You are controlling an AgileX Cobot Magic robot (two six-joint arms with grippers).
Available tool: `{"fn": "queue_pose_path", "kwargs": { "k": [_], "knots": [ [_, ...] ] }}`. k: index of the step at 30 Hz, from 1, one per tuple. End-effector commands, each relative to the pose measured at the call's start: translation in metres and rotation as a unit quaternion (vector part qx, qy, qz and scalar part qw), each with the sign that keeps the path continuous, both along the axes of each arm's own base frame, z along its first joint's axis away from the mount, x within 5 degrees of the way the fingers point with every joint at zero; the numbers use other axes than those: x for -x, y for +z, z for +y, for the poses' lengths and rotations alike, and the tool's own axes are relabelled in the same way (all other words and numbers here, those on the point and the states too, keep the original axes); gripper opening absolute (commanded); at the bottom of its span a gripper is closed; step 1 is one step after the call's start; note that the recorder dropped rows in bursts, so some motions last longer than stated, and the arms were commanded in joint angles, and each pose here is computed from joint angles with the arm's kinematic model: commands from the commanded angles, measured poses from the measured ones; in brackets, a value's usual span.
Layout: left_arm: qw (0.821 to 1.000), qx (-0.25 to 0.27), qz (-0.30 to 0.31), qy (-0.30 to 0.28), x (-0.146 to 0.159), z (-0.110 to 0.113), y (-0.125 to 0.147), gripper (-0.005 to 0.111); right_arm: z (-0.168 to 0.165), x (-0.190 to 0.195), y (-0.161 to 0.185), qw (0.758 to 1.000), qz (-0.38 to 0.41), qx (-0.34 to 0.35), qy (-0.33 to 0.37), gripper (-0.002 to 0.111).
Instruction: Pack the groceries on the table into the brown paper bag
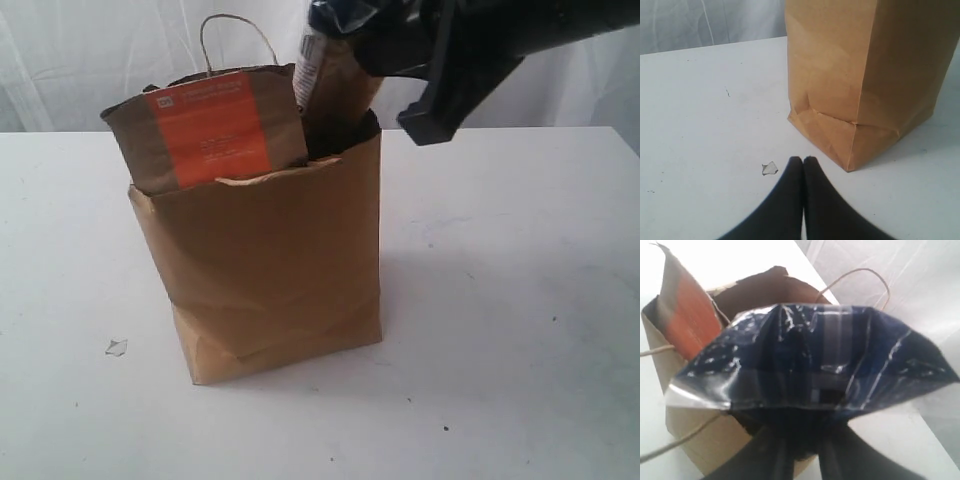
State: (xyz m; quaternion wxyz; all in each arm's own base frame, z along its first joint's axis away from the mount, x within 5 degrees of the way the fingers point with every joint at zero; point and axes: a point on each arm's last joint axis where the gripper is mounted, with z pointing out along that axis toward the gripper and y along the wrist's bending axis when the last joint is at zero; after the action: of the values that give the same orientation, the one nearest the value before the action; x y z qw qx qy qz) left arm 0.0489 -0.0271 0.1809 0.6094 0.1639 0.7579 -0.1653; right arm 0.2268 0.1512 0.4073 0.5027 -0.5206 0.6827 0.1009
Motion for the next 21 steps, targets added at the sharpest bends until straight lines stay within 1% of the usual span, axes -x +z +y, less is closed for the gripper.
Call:
{"fn": "queue_pose_path", "kwargs": {
  "k": [1, 5, 11, 21],
  "knots": [
    [1.000, 0.002, 0.000, 0.001, 0.000, 0.000, -0.001, 0.000, 0.016, -0.003, 0.017, 0.999, -0.031, -0.035, 0.012, 0.000],
    [1.000, 0.002, 0.000, 0.001, 0.000, 0.000, -0.001, 0.000, 0.026, -0.003, 0.017, 0.999, -0.032, -0.036, 0.027, 0.000],
    [1.000, 0.002, 0.000, 0.001, 0.000, 0.000, -0.001, 0.000, 0.027, -0.007, 0.018, 0.998, -0.048, -0.035, 0.021, 0.000],
    [1.000, 0.002, 0.000, 0.001, 0.000, 0.000, -0.001, 0.000, 0.023, -0.013, 0.048, 0.989, -0.124, -0.080, -0.015, 0.000]
  ]
}}
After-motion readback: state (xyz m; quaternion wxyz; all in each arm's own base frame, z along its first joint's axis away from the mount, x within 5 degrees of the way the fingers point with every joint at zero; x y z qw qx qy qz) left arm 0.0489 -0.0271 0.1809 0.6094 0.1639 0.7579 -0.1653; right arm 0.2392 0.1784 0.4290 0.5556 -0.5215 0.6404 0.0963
